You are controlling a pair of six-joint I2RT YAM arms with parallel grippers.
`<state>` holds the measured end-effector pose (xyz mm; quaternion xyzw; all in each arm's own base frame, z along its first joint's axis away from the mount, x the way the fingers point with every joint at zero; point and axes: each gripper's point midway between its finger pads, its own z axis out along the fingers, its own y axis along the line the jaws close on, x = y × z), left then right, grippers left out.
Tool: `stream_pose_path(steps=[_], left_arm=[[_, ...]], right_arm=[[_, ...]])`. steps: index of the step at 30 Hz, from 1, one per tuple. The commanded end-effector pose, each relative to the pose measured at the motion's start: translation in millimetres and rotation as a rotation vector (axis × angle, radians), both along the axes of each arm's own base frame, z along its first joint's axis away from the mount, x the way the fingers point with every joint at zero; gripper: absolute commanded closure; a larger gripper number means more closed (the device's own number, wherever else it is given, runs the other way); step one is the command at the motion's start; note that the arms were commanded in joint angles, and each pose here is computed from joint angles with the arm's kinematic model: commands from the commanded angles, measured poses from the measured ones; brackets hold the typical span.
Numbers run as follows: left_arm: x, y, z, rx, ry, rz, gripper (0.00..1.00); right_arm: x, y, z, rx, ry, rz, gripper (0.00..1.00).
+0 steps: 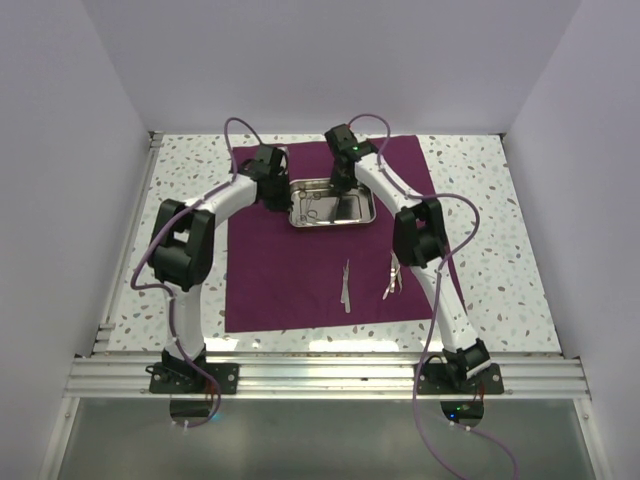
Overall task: Open and lay out the surgical kit
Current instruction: Pick up the medical item from the container, then place the medical item in the surgical kit.
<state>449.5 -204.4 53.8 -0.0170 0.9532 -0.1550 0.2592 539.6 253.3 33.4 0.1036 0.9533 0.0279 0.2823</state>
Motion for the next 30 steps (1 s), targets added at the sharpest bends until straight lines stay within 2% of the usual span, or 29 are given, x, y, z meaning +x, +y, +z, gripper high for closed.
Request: stream_pose_path(steps=[1, 11, 15, 21, 26, 28, 30], left_arm=[[-4, 2, -4, 0.017, 0.04, -0.026, 1.0], [20, 7, -13, 0.03, 0.03, 0.003, 1.0], [34, 10, -27, 0.042, 0.038, 0.019, 1.0], [63, 14, -38, 0.043, 0.039, 0.054, 1.0], [84, 12, -34, 0.043, 0.013, 0.065, 1.0], [88, 14, -31, 0.05, 0.005, 0.074, 1.0], [90, 18, -30, 0.051, 0.001, 0.082, 1.0]], right_arm=[[33, 24, 115, 0.189, -0.26, -0.002, 1.0], [17, 16, 170, 0.21, -0.31, 0.009, 1.0], [-9, 14, 196, 0.224, -0.292, 0.041, 1.0], [-82, 12, 174, 0.165, -0.164, 0.119, 1.0], [-158, -7, 126, 0.117, -0.034, 0.158, 1.0], [-187, -3, 97, 0.118, 0.025, 0.197, 1.0], [-204, 5, 89, 0.134, 0.029, 0.227, 1.0]])
